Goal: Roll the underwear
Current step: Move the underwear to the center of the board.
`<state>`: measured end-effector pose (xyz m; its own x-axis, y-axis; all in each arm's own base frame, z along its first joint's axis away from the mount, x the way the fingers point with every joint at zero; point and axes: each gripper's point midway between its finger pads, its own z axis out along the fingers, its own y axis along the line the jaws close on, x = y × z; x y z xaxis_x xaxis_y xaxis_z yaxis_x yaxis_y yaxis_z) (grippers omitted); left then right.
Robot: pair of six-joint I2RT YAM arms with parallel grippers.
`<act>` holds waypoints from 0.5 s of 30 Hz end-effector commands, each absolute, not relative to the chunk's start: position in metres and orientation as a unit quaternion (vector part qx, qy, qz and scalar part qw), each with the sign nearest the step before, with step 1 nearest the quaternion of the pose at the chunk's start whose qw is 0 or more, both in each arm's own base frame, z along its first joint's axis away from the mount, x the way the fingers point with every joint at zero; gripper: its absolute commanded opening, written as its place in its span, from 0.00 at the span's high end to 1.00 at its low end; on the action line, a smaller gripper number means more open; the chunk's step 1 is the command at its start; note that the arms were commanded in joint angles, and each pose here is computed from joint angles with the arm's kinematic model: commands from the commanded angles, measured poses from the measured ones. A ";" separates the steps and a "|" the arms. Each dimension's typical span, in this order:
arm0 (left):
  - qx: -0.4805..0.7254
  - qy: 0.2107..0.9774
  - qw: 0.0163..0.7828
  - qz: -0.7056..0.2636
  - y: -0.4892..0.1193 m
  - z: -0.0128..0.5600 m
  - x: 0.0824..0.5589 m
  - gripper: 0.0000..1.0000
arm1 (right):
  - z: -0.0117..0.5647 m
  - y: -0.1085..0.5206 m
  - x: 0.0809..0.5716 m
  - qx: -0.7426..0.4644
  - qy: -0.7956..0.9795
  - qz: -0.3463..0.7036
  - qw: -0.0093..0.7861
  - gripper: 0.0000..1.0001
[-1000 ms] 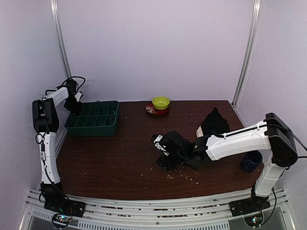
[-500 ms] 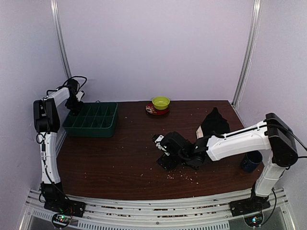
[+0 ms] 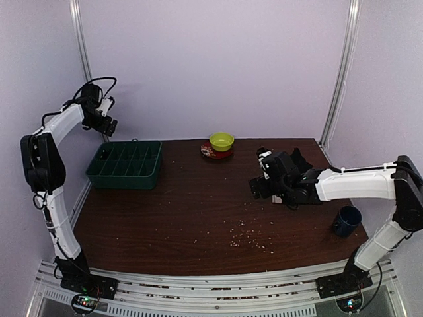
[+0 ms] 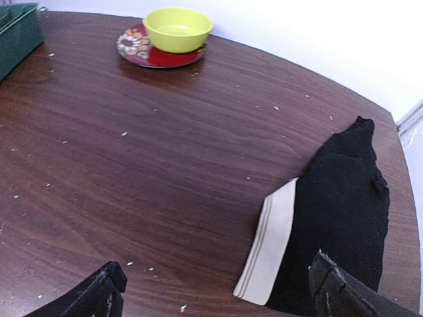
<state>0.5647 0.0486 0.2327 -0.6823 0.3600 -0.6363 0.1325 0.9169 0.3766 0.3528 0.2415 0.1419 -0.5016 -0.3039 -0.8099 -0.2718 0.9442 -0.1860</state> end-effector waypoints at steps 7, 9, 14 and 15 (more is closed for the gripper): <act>0.356 0.852 0.383 0.018 -0.156 0.194 0.470 0.02 | 0.090 0.182 0.369 -0.084 0.902 -0.055 0.421 0.00; 0.386 0.840 0.381 -0.007 -0.186 0.186 0.452 0.02 | 0.078 0.175 0.371 -0.076 0.907 -0.062 0.409 0.00; 0.448 0.813 0.368 -0.055 -0.244 0.161 0.414 0.02 | 0.056 0.167 0.380 -0.063 0.920 -0.057 0.382 0.00; 0.455 0.808 0.370 -0.064 -0.253 0.157 0.408 0.02 | 0.053 0.164 0.382 -0.059 0.922 -0.061 0.377 0.00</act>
<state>0.4172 -0.2160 0.1437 -0.4283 0.7063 -0.5637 0.7352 0.6350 0.2371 0.3745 0.1708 0.0635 -0.6810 -0.2008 -0.7042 -0.0969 0.9779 -0.1852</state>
